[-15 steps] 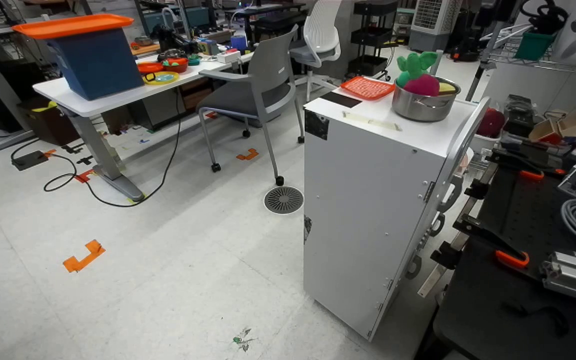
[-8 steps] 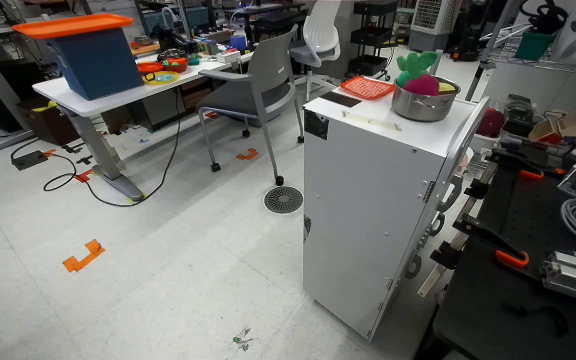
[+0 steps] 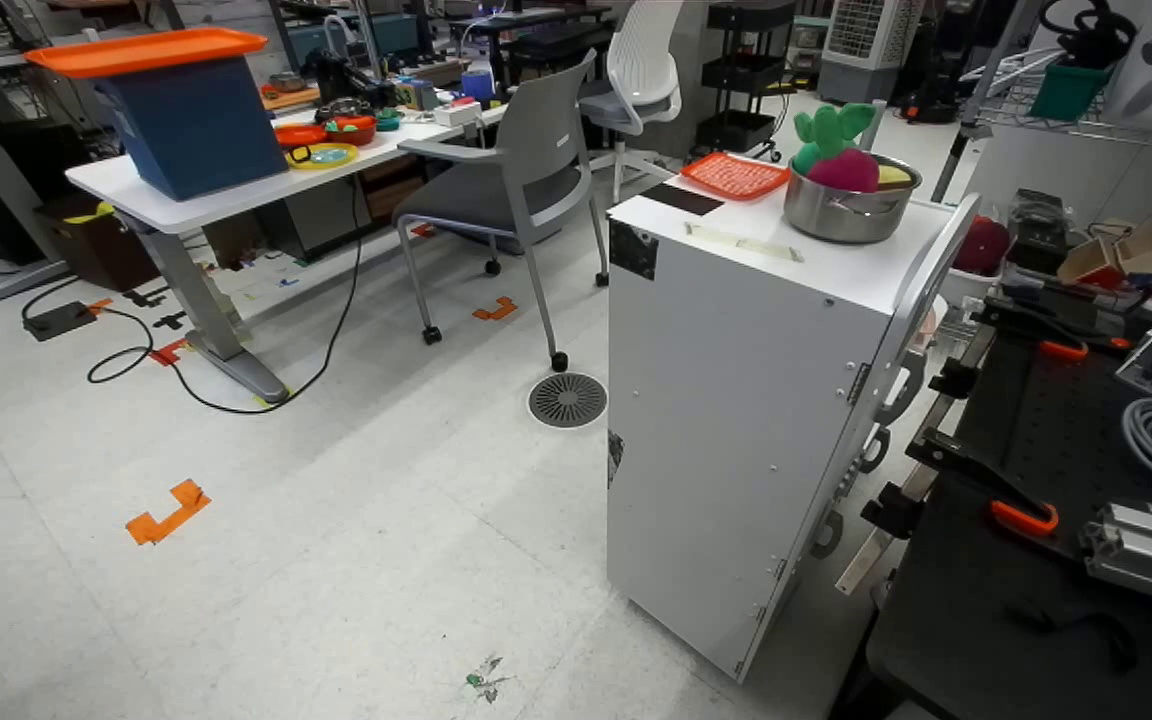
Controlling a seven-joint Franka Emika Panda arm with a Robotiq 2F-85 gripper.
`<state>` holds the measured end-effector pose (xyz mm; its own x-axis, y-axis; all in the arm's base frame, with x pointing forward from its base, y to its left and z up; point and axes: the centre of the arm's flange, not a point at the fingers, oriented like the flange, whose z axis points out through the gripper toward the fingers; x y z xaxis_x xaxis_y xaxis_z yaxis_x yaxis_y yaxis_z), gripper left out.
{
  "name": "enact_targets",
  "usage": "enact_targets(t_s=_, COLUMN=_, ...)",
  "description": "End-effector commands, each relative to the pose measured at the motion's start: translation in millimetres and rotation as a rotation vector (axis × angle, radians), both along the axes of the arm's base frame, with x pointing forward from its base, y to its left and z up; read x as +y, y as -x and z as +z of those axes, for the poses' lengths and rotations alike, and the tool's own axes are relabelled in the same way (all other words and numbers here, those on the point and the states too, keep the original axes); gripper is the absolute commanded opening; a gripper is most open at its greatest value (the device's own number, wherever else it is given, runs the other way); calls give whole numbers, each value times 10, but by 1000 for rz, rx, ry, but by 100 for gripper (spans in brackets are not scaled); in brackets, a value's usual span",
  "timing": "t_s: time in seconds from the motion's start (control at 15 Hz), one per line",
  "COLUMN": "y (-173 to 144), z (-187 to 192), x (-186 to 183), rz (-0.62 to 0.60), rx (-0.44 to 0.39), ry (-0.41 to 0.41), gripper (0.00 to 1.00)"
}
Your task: Take the beetroot plush out of the pot and put it in the sink
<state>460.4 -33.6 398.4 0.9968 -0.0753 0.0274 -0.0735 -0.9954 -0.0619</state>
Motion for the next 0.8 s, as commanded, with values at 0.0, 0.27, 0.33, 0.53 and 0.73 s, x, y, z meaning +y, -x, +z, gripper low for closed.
enact_targets(t_s=0.0, y=0, z=-72, x=-46, rz=-12, rx=8, ry=21, gripper=100)
enact_targets(t_s=0.27, y=-115, z=-119, x=-69, rz=-37, rx=18, ry=55, gripper=100)
enact_targets(t_s=0.33, y=-150, z=-124, x=-68, rz=-38, rx=12, ry=74, gripper=100)
enact_targets(t_s=0.53, y=-288, z=-140, x=-51, rz=-37, rx=-11, ry=118, gripper=100)
enact_targets(t_s=0.73, y=-422, z=-179, x=-5, rz=-36, rx=-33, ry=137, gripper=100)
